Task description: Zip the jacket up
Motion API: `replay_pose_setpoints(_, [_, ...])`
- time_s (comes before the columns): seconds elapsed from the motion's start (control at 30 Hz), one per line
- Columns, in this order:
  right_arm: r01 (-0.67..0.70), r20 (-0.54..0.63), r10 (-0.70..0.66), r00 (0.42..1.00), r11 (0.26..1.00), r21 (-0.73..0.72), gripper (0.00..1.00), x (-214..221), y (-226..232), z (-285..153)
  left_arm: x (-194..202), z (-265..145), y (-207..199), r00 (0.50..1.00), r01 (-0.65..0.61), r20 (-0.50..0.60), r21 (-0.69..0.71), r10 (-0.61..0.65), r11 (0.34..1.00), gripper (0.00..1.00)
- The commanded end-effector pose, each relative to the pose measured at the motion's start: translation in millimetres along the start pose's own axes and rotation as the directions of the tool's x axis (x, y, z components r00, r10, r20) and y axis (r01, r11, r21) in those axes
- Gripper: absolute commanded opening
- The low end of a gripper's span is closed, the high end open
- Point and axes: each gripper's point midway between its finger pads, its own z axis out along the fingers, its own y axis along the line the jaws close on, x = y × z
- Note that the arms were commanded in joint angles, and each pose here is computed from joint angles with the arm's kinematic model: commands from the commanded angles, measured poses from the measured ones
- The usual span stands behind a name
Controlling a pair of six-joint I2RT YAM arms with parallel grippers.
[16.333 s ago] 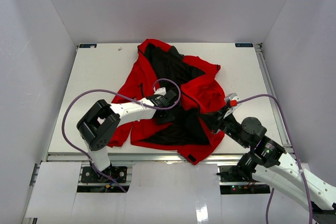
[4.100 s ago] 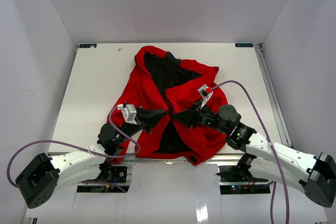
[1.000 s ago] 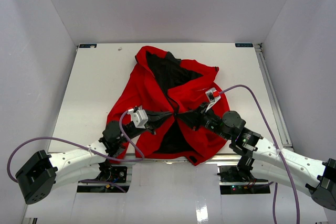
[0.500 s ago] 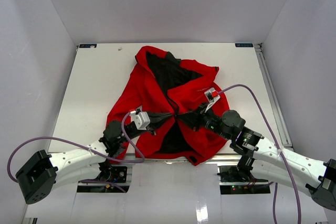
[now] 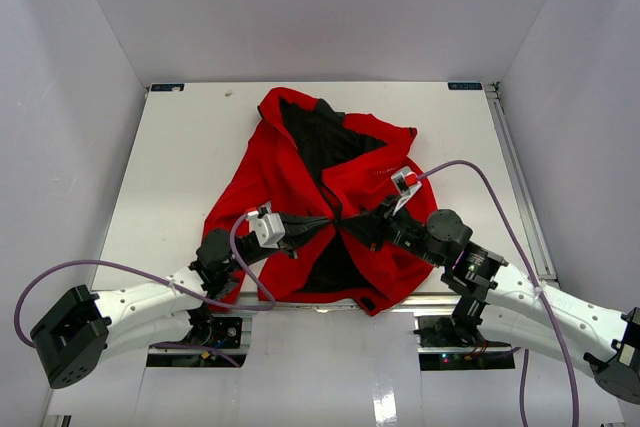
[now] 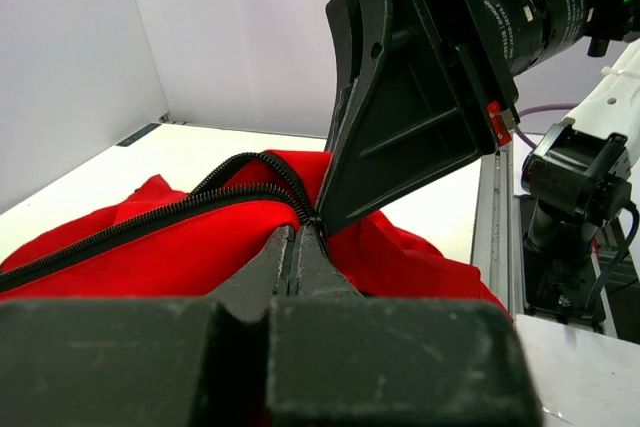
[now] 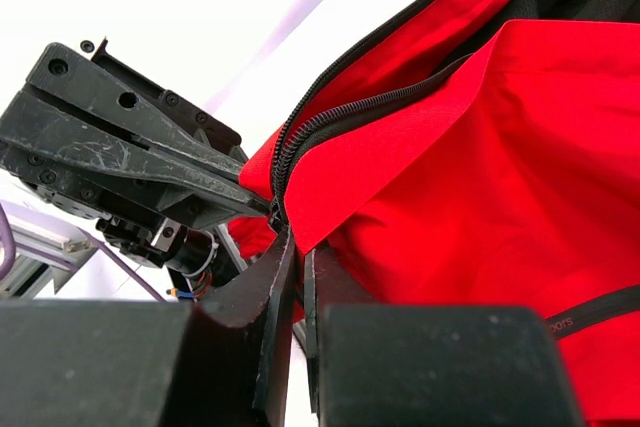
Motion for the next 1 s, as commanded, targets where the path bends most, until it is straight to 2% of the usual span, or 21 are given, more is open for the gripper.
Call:
replay_pose_setpoints(0.0, [0.023,0.222,-0.012,0.975,0.999,-0.047,0.08,-67,22,-1,3,4,-23,0.994,0.101,-0.048,0.111,-0.096,0.989,0.28])
replay_pose_setpoints(0.07, [0.022,0.214,-0.011,0.977,0.999,-0.046,0.08,-63,20,1,0,4,-26,0.994,0.11,-0.04,0.124,-0.106,0.986,0.38])
replay_pose_setpoints(0.2, [0.02,0.205,-0.009,0.979,0.999,-0.049,0.08,-59,18,3,-4,2,-26,0.993,0.115,-0.028,0.122,-0.113,0.986,0.5])
replay_pose_setpoints(0.67, [0.019,0.161,-0.007,0.987,0.997,-0.075,0.08,-42,18,5,-7,3,-10,0.99,0.141,-0.02,0.023,-0.14,0.99,0.6])
replay_pose_setpoints(0.97, [0.015,0.107,-0.007,0.994,0.997,-0.072,0.08,-17,8,0,0,2,0,0.946,0.292,-0.119,-0.1,-0.303,0.951,0.62])
